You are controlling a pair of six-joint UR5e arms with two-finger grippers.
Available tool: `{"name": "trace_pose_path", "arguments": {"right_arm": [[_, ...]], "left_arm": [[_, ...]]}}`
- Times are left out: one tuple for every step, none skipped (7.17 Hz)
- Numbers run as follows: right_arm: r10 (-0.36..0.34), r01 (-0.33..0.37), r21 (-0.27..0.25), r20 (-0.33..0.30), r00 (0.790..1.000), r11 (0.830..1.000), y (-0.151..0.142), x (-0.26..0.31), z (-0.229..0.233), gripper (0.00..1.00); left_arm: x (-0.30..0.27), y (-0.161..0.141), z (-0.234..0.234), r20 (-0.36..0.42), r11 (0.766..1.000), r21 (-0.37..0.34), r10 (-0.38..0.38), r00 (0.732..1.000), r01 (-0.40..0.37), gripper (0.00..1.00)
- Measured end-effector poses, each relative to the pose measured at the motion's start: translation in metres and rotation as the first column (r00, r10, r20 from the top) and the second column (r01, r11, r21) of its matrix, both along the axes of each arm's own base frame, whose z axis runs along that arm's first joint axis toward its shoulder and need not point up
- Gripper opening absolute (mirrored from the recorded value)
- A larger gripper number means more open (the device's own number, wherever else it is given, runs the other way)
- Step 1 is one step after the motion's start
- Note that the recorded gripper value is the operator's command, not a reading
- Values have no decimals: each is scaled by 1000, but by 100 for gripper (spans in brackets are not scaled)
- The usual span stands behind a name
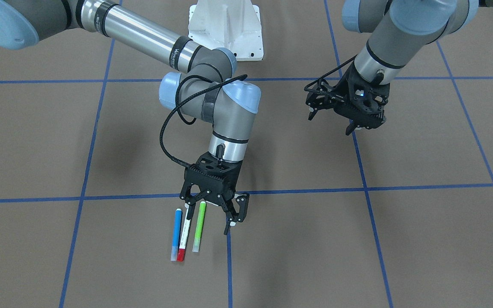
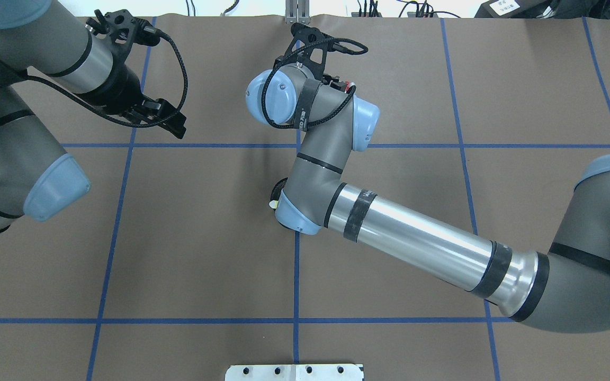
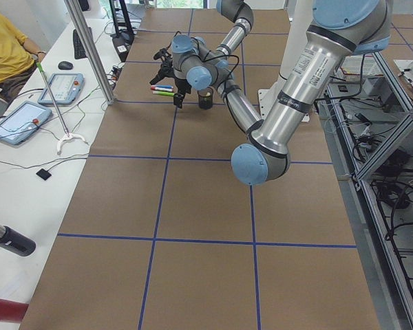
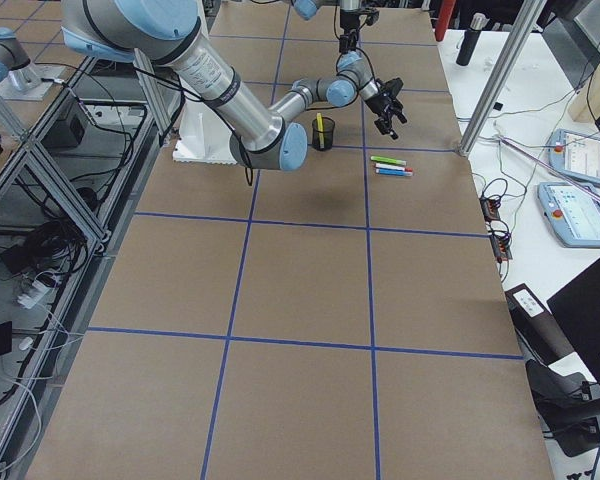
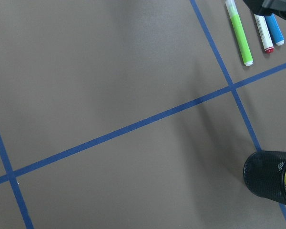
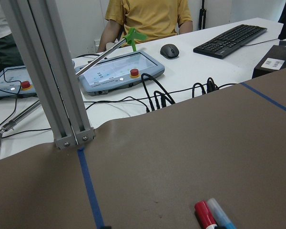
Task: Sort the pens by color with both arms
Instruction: 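Withdraw the right gripper while the left gripper moves over the cup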
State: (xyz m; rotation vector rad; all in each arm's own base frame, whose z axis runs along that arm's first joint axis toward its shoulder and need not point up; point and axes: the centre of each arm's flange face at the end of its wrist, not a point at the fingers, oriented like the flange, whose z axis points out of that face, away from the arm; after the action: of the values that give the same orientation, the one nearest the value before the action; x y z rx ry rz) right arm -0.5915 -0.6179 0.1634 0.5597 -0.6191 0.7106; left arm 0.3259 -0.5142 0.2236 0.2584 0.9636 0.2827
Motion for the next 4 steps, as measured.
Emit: {"name": "trace_pose_path", "arguments": {"right_arm": [[-97,99,-55,42,994,994,-18,25,-4,100],[-206,215,-105,95,974,971,-35,55,-3,100],[-314,333,-142,141,939,932,-48,88,4,100],[-422,447,-174,165,892,877,-53,124,13,100]], "left_arm": [[2,1,-3,-8,998,-50,-30,1000,30,100],[5,2,-11,-20,995,-88,-57,998,56,100],[11,5,-21,-30,992,-109,-61,998,57,100],[24,10,-29,-39,991,-130,-49,998,44,100]]}}
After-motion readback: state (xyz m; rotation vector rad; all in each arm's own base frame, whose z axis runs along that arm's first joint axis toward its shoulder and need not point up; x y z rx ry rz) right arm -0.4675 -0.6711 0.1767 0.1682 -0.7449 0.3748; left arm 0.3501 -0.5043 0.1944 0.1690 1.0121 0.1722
